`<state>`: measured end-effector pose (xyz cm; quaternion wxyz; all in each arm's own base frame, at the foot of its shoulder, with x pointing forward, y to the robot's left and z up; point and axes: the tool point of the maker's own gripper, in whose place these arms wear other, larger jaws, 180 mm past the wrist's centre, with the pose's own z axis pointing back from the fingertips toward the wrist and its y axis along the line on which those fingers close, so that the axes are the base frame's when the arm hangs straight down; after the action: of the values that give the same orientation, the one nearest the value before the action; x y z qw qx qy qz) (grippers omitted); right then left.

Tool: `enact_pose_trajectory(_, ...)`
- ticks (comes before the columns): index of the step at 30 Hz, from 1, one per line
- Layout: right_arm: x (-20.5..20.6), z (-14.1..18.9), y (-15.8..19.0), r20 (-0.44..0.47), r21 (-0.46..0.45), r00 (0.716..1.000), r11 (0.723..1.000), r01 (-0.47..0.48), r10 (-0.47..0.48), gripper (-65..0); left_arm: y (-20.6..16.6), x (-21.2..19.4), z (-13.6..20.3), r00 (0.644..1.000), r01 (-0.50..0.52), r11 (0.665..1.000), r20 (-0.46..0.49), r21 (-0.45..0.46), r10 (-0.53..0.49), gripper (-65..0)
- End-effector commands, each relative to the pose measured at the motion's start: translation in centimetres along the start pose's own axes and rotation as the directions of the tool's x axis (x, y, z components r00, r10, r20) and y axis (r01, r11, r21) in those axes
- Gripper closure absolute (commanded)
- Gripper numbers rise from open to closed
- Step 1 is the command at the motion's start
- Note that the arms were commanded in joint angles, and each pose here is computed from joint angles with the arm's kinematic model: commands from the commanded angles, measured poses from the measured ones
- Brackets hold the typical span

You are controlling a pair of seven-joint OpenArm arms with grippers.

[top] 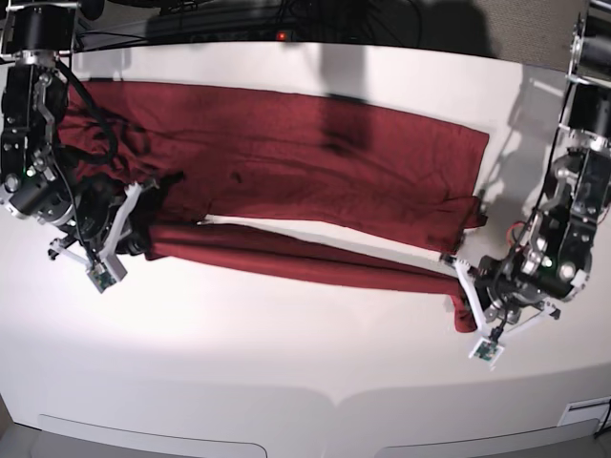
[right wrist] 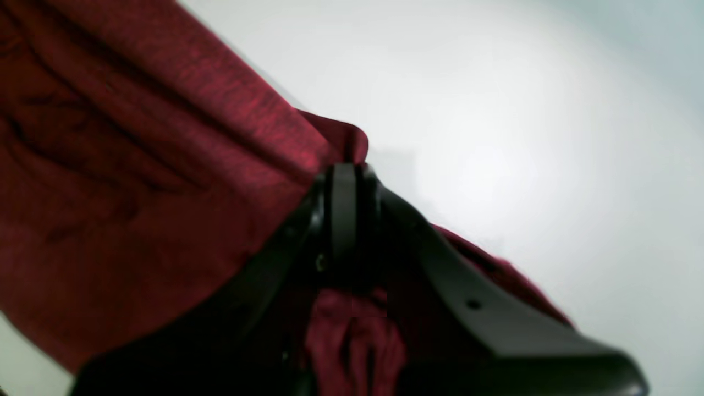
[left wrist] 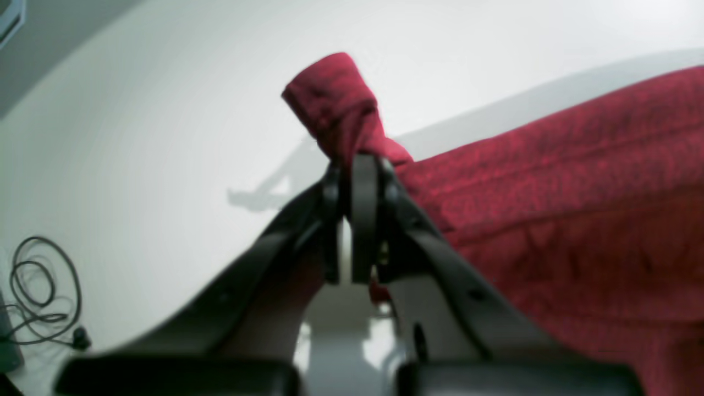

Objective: Fold the T-shirt properly
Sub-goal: 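Lift the grasped edge with both grippers and stretch it taut, then fold the held edge over the shirt body with both grippers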

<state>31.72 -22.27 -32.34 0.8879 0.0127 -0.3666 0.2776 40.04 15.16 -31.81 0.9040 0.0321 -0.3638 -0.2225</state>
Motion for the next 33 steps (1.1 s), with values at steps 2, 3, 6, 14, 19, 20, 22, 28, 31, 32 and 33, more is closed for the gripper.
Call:
enact_pose_trajectory(2, 0.6, 0.8, -0.6, 0.014, -0.025, 1.0, 0.999, -0.022, 0.022, 0.0, 0.6, 0.3, 0.8, 1.0, 0.013, 0.999, 0.022, 0.031, -0.014, 0.0)
enact_pose_trajectory(3, 0.3, 0.9, -0.3, 0.008, -0.02, 1.0, 1.0, -0.024, 0.024, 0.0, 0.1, -0.1, 0.9, 1.0, 0.016, 1.0, 0.019, 0.022, -0.017, 0.0)
enact_pose_trajectory(6, -0.8, 1.1, 0.5, -0.026, -0.008, 0.999, 1.0, -0.03, 0.03, 0.0, -0.8, -1.3, 1.3, 0.999, 0.037, 0.999, 0.002, 0.022, -0.037, 0.0)
enact_pose_trajectory(14, -3.9, 2.3, 2.7, -0.117, 0.029, 0.991, 0.997, -0.068, 0.071, 0.0, -0.9, -2.7, 3.1, 0.998, 0.068, 0.99, -0.006, 0.125, -0.068, 0.0)
enact_pose_trajectory(19, -4.9, 3.3, 3.4, -0.151, 0.042, 0.983, 0.994, -0.1, 0.105, 0.0, -2.3, -3.8, 4.5, 0.995, 0.097, 0.986, 0.0, 0.132, -0.098, 0.0)
enact_pose_trajectory(20, -5.0, 3.4, 3.5, -0.154, 0.044, 0.982, 0.994, -0.103, 0.109, 0.0, -2.5, -4.2, 4.7, 0.995, 0.104, 0.985, -0.004, 0.134, -0.105, 0.0)
enact_pose_trajectory(22, -5.1, 3.4, 3.6, -0.162, 0.044, 0.981, 0.994, -0.104, 0.11, 0.0, -2.5, -4.8, 5.0, 0.995, 0.099, 0.983, -0.01, 0.157, -0.098, 0.0)
enact_pose_trajectory(28, -5.9, 3.6, 3.5, -0.207, 0.044, 0.972, 0.994, -0.104, 0.111, 0.0, -2.9, -6.9, 5.4, 0.994, 0.101, 0.979, -0.046, 0.179, -0.094, 0.0)
enact_pose_trajectory(31, -6.4, 3.6, 3.6, -0.222, 0.047, 0.969, 0.994, -0.102, 0.11, 0.0, -3.7, -7.4, 5.3, 0.995, 0.095, 0.983, -0.036, 0.16, -0.09, 0.0)
enact_pose_trajectory(32, -6.5, 3.7, 3.7, -0.226, 0.05, 0.968, 0.994, -0.102, 0.11, 0.0, -4.1, -7.6, 5.2, 0.996, 0.09, 0.984, -0.039, 0.153, -0.085, 0.0)
enact_pose_trajectory(33, -6.7, 3.7, 3.7, -0.232, 0.052, 0.966, 0.994, -0.1, 0.109, 0.0, -4.4, -7.6, 5.2, 0.996, 0.084, 0.986, -0.036, 0.146, -0.079, 0.0)
